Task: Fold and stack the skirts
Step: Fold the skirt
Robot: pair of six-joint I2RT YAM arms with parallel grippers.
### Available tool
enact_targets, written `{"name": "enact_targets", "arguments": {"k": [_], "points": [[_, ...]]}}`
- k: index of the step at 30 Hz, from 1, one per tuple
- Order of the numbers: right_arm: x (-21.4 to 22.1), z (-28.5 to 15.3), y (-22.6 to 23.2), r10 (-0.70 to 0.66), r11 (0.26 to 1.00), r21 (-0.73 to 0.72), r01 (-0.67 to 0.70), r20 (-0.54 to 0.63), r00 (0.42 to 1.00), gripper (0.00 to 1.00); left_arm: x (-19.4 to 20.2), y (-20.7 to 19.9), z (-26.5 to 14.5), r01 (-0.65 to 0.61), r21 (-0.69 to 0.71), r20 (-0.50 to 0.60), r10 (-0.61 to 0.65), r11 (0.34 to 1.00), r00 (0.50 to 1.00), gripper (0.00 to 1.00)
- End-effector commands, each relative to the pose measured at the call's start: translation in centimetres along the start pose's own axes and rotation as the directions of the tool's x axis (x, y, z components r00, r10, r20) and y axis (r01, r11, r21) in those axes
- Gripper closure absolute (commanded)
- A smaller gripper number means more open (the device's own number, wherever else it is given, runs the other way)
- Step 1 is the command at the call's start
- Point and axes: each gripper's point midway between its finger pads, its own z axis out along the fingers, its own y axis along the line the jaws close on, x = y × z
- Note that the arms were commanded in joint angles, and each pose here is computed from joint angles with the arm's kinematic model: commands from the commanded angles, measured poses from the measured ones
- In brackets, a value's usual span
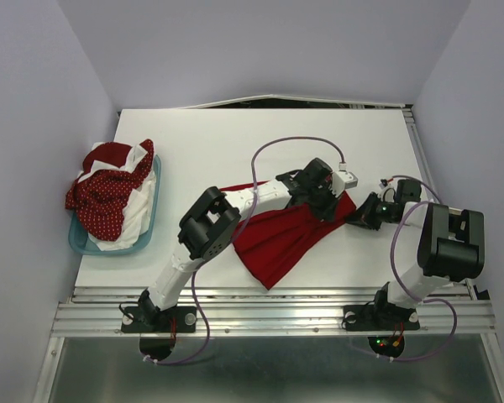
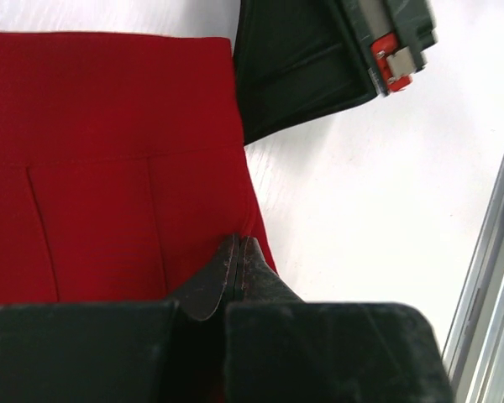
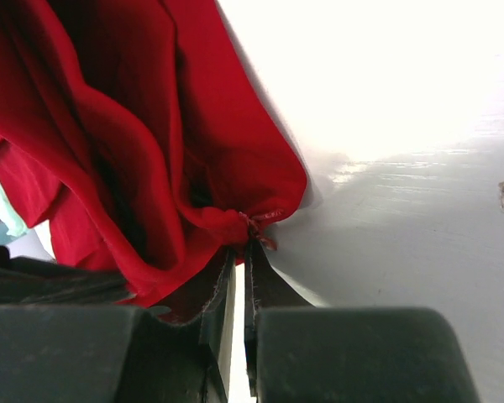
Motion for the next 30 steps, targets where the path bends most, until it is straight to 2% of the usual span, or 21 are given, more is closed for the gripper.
{"name": "enact_targets", "arguments": {"k": [1,8,10,14,15,17,18,21,27,30], "points": [[-0.5,0.2,-0.8,0.009,1.0,0.025,-0.01,0.053,0.999,0.99,-4.7,-2.5,-2.0,-0.007,0.066,0.099,0.001,0.998,0.995,1.0],[0.2,0.3,-0.9,0.049,0.999,0.014,-0.05,0.063,0.997,0.99,-3.2,-3.0,0.1,0.065,0.112,0.062,-0.073,0.992,0.995,1.0],[0.0,0.2,-0.8,0.046,0.999,0.018,-0.047,0.067,0.997,0.96,-2.4,-2.9,1.1,0.08,0.116,0.041,-0.086,0.99,0.995,1.0],[-1.0,-0.5,-0.3,0.014,0.999,0.034,-0.016,0.08,0.997,0.79,0.1,-2.2,2.3,0.126,0.115,-0.013,-0.125,0.985,0.992,1.0],[-1.4,-0.7,-0.4,0.004,0.999,0.053,-0.009,0.091,0.996,0.66,0.7,-2.0,2.6,0.138,0.112,-0.026,-0.135,0.984,0.99,1.0],[-1.9,-1.3,0.0,-0.001,0.997,0.071,-0.005,0.092,0.996,0.62,2.1,-1.6,2.8,0.167,0.106,-0.053,-0.162,0.98,0.985,1.0],[-2.3,-1.7,0.3,-0.005,0.997,0.081,-0.003,0.102,0.995,0.53,2.8,-1.4,3.0,0.182,0.098,-0.067,-0.176,0.978,0.982,1.0],[-1.9,-2.4,0.6,0.035,0.993,0.108,-0.043,0.075,0.997,0.45,3.9,-0.9,3.3,0.204,0.093,-0.088,-0.196,0.975,0.977,1.0],[-1.7,-3.5,-0.1,0.02,0.981,0.19,-0.029,0.048,0.999,0.44,4.2,-0.7,3.3,0.213,0.094,-0.087,-0.205,0.972,0.975,1.0],[-2.0,-4.2,0.1,-0.022,0.981,0.194,0.012,0.049,0.999,0.49,3.9,-0.7,3.1,0.209,0.1,-0.081,-0.201,0.973,0.976,1.0]]}}
